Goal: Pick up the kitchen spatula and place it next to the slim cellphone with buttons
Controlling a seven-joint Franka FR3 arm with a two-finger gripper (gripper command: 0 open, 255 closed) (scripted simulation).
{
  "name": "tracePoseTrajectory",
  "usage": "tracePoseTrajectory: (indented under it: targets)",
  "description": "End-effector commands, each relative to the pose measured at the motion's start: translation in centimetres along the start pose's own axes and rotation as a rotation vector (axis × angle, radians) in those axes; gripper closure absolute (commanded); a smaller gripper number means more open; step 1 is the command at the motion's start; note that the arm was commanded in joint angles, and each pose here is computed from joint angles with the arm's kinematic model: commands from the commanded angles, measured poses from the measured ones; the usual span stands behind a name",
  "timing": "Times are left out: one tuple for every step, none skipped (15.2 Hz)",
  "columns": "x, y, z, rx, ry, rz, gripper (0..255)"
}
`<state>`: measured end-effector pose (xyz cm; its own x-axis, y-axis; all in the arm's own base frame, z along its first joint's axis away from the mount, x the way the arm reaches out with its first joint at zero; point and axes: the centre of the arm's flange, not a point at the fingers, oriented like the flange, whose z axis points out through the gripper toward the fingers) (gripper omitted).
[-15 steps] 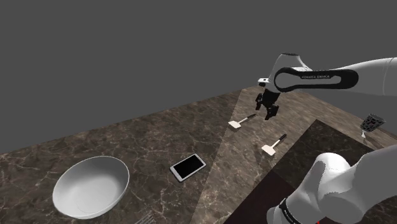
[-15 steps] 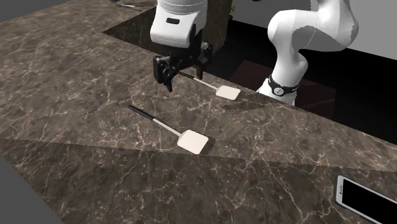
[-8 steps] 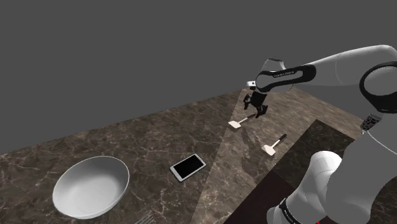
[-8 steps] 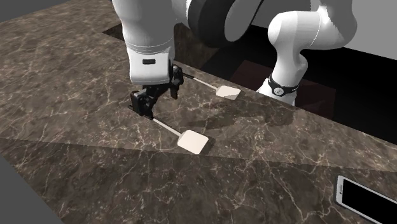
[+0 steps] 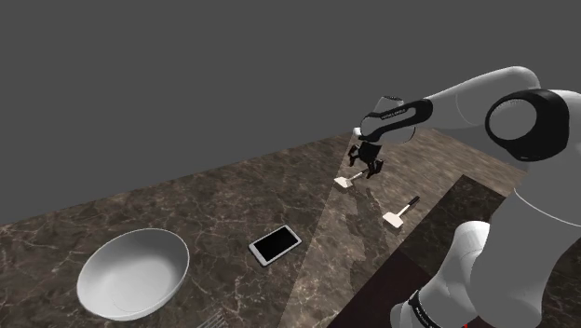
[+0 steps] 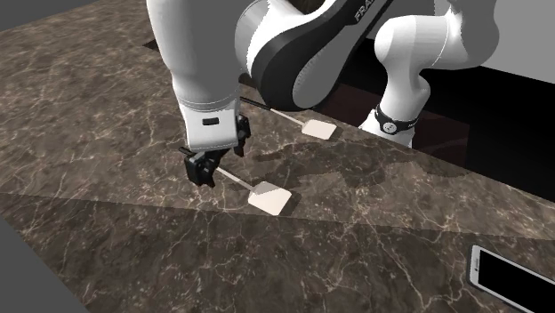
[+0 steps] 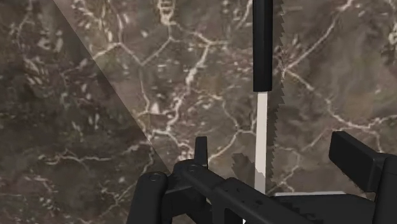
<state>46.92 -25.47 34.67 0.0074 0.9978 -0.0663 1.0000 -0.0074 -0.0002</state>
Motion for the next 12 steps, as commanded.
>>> tracePoseTrajectory:
  targets:
    - [-0.07, -0.04, 0.83, -0.001, 0.000, 0.000, 0]
    - [-0.07, -0.04, 0.83, -0.001, 0.000, 0.000, 0]
    - [-0.07, -0.04, 0.83, -0.001, 0.000, 0.000, 0]
    - [-0.07, -0.04, 0.83, -0.001, 0.000, 0.000, 0]
    - [-0.07, -0.04, 0.83, -0.001, 0.000, 0.000, 0]
    - [-0.07, -0.04, 0.83, -0.001, 0.000, 0.000, 0]
    - [-0.07, -0.04, 0.83, -0.001, 0.000, 0.000, 0]
    - [-0.07, -0.04, 0.83, -0.001, 0.000, 0.000, 0]
    - [-0.07, -0.04, 0.83, -0.001, 0.000, 0.000, 255]
    - [-0.07, -0.04, 0.83, -0.001, 0.000, 0.000, 255]
    - [-0.07, -0.04, 0.83, -0.001, 0.000, 0.000, 255]
    - [-0.07, -0.04, 0.83, -0.001, 0.000, 0.000, 255]
